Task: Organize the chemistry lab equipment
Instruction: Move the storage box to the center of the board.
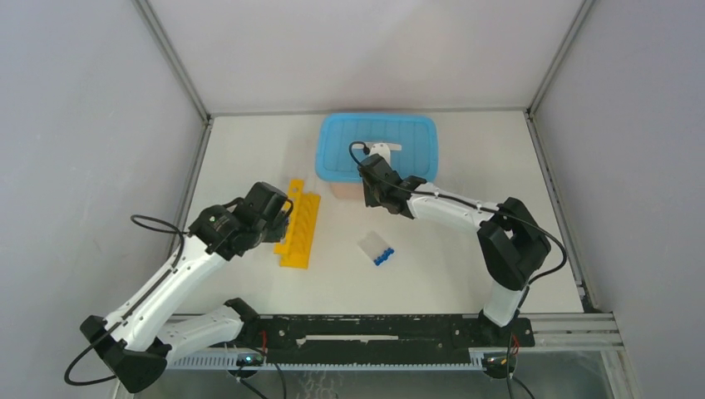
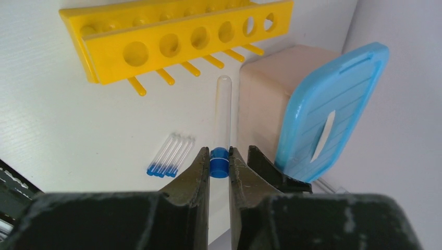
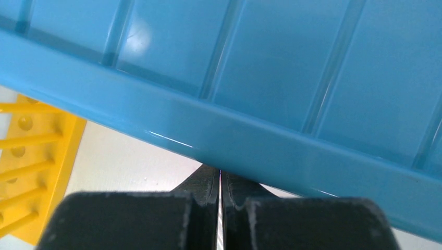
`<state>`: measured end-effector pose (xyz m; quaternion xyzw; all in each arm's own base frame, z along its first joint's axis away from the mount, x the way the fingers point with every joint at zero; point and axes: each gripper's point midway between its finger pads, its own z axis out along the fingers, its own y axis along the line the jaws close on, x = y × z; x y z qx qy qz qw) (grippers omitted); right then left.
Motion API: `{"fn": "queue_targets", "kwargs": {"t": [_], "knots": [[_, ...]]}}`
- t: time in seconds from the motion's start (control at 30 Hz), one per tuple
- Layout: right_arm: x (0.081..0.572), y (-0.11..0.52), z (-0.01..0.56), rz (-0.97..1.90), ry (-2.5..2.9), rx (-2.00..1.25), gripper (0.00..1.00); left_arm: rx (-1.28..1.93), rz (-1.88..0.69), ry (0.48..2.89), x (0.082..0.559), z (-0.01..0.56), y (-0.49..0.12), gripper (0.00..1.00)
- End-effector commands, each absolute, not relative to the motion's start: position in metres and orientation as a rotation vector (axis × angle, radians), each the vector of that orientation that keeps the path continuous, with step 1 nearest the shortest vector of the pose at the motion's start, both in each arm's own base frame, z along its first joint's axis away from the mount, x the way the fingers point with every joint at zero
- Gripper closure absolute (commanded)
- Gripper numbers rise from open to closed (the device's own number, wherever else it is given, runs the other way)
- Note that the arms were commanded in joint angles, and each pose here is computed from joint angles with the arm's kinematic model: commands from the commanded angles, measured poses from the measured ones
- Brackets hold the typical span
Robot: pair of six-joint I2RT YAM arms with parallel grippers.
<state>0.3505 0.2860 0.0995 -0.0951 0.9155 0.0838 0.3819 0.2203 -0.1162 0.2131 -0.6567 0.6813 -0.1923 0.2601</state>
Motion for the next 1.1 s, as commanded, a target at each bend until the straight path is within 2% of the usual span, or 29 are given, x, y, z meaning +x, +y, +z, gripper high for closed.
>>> {"fn": "queue_targets", "kwargs": {"t": [0.0, 0.43, 1.07], "knots": [[0.379, 0.295, 0.123, 0.259, 2.251, -0.217, 0.95, -1.969, -0.579, 1.709, 0.231, 0.205, -0.115, 1.00], [0.415, 0.290, 0.122, 0.224, 2.247, -0.172, 0.95, -2.043, -0.576, 1.695, 0.255, 0.190, -0.107, 1.00], [0.420, 0.291, 0.119, 0.222, 2.261, -0.153, 0.95, -2.151, -0.622, 1.756, 0.266, 0.172, -0.119, 1.00]]}}
